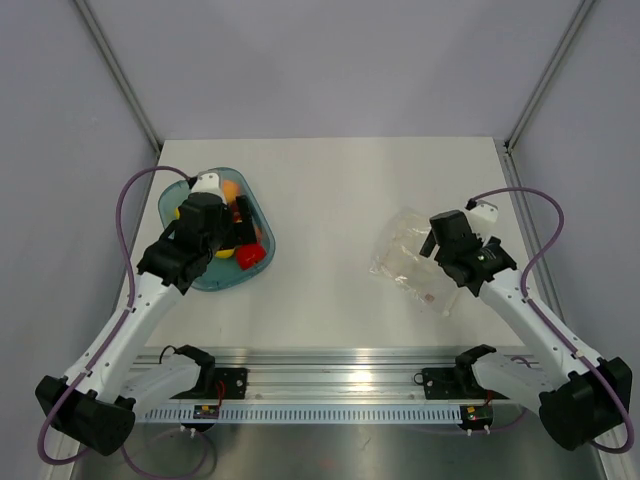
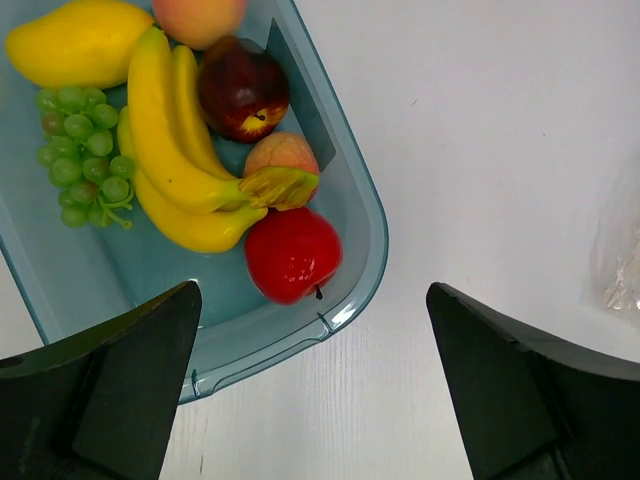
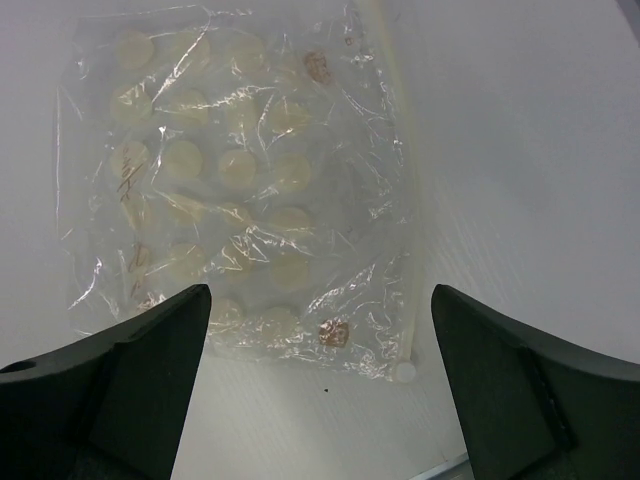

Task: Place the food in the zip-top bag and seal the zipper
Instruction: Pick up the zipper food storage bag at the center of the board.

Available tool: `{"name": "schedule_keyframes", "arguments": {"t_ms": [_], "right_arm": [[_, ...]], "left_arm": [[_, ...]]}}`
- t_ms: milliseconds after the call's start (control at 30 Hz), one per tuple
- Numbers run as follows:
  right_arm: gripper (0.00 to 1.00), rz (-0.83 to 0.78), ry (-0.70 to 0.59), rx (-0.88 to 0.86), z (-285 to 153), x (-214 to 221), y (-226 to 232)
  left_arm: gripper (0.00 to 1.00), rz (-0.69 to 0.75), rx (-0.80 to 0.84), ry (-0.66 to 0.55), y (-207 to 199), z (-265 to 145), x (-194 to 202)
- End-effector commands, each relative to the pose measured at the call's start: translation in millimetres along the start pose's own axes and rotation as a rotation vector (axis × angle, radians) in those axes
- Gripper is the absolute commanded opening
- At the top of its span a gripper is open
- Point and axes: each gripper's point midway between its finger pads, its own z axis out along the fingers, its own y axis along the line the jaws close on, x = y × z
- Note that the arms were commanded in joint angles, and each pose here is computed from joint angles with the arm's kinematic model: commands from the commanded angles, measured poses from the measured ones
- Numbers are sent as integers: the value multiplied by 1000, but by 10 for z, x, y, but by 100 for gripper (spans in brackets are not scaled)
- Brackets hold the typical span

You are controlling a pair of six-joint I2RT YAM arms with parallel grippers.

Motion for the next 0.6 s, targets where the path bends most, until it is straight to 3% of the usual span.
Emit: {"name": "schedule_keyframes", "arguments": {"t_ms": [0, 167, 567], "right_arm": [[99, 75, -40, -42, -43, -68, 32], [99, 84, -55, -73, -30, -36, 13], [100, 340, 148, 25, 476, 120, -503]], "left_arm": [[99, -7, 47, -40, -77, -100, -132], [99, -24, 47, -40, -70, -110, -105], [99, -68, 107, 10, -187, -70, 47]]}}
